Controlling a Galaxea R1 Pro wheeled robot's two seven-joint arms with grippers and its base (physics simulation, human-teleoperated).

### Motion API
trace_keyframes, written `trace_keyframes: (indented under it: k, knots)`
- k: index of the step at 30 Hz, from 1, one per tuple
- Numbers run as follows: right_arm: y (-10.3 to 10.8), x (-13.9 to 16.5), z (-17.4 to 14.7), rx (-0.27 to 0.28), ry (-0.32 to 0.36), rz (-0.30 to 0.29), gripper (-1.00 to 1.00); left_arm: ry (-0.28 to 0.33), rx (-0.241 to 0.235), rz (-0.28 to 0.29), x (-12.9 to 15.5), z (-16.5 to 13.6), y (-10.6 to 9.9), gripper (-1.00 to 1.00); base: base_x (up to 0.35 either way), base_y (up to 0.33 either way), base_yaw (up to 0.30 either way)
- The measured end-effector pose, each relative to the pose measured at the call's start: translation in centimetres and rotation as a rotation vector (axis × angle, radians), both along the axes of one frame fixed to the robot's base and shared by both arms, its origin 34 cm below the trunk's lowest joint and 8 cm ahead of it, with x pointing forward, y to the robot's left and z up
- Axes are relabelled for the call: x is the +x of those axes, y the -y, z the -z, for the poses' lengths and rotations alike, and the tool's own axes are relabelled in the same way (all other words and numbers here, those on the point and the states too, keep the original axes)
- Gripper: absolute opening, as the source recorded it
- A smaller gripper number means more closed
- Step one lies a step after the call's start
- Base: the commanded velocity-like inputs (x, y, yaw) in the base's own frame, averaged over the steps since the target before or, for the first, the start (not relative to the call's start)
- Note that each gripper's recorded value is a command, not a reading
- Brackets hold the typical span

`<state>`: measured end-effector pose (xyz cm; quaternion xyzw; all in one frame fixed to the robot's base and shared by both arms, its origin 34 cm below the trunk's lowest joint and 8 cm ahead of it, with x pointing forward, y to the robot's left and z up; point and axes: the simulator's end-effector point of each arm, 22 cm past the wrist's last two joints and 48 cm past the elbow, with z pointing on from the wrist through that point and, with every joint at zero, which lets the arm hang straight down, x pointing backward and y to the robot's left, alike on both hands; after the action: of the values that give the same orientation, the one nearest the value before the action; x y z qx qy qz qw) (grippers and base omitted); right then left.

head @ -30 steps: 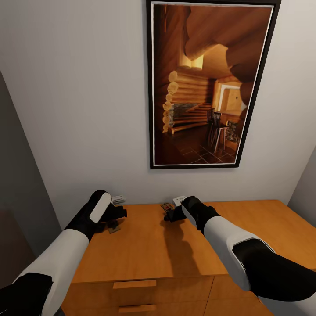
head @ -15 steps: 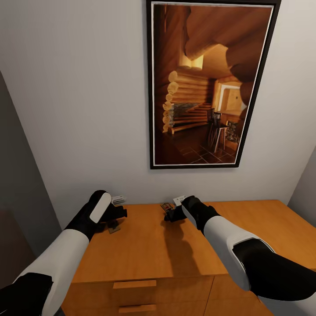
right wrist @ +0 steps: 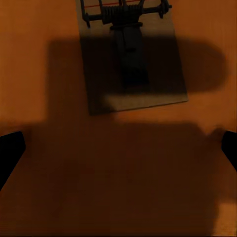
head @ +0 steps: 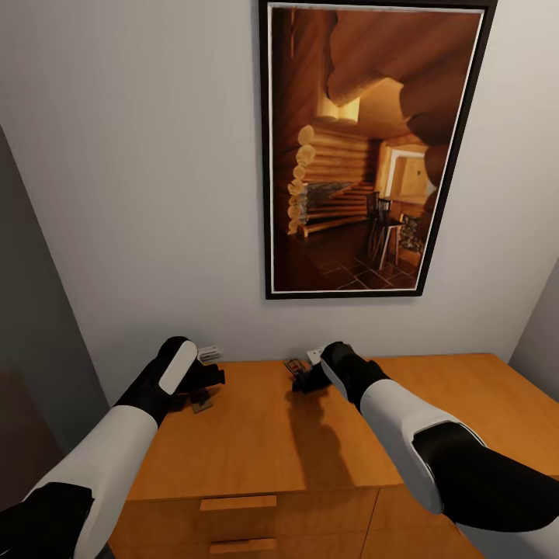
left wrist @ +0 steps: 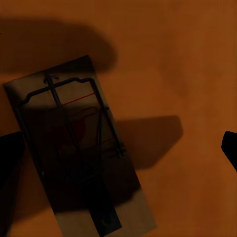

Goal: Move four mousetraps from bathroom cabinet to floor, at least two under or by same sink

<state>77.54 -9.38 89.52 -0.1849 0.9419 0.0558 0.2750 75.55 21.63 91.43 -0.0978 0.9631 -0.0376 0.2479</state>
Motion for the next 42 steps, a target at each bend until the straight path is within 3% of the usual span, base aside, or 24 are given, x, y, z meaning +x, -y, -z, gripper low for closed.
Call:
trace_keyframes:
  k: [42]
  knots:
    - [-0.2,0.6,-1.6,-0.002,0.017,-0.002,1.0,0.0,-0.001,-0.001,0.0,0.0,0.0,1.0,0.0,0.0,0.0]
